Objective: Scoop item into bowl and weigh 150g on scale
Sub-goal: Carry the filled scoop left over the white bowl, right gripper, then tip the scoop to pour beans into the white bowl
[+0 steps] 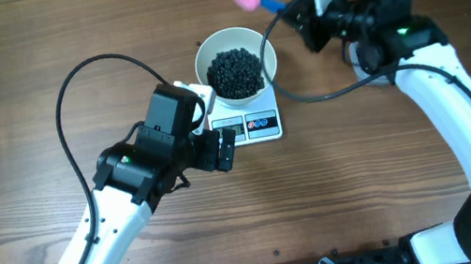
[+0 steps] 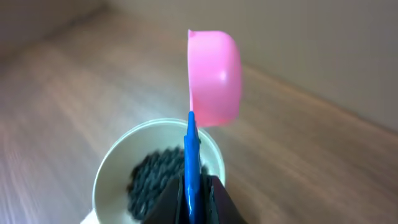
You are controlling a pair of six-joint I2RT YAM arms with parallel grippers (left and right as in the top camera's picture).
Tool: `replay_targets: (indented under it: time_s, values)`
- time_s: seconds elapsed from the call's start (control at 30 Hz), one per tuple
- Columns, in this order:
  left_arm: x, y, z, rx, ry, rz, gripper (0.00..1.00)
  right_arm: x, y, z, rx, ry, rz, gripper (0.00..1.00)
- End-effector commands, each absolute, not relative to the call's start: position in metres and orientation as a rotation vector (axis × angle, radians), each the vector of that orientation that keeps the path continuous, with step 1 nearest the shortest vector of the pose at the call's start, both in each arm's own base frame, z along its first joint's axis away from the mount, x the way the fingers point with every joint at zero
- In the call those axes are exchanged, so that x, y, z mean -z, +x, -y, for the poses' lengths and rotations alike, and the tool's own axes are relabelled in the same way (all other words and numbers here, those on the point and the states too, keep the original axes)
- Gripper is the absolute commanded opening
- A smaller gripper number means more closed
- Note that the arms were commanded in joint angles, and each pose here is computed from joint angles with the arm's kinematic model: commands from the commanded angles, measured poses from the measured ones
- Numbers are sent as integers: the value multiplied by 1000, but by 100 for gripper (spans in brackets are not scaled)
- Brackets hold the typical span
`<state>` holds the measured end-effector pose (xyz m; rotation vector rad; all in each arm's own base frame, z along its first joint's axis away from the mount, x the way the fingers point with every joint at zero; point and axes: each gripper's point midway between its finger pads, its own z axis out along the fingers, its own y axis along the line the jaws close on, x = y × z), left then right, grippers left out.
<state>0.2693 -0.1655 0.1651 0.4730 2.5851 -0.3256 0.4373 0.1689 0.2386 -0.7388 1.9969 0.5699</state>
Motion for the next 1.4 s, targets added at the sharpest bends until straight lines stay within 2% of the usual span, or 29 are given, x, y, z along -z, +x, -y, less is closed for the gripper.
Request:
replay_targets:
  time_s: [0.0,0.2,0.43,0.77,1.07,1.37]
  values:
    - [-175,272,168,337,498,-2553,100,-217,424,-179,-542,-916,-2002,4]
    - [-175,272,168,337,498,-2553,100,-201,407,-192,-564,-1009,-2042,4]
    - [-175,272,168,337,498,-2553,100,-194,405,-197,-522,-1047,-2049,4]
    - [-175,272,168,337,498,-2553,100,-159,397,-204,-558,-1084,-2153,4]
    - [-175,272,168,337,498,-2553,100,-146,410,-187,-341,-1116,-2182,4]
    - [-175,272,168,337,498,-2553,100,-142,420,-188,-312,-1127,-2154,4]
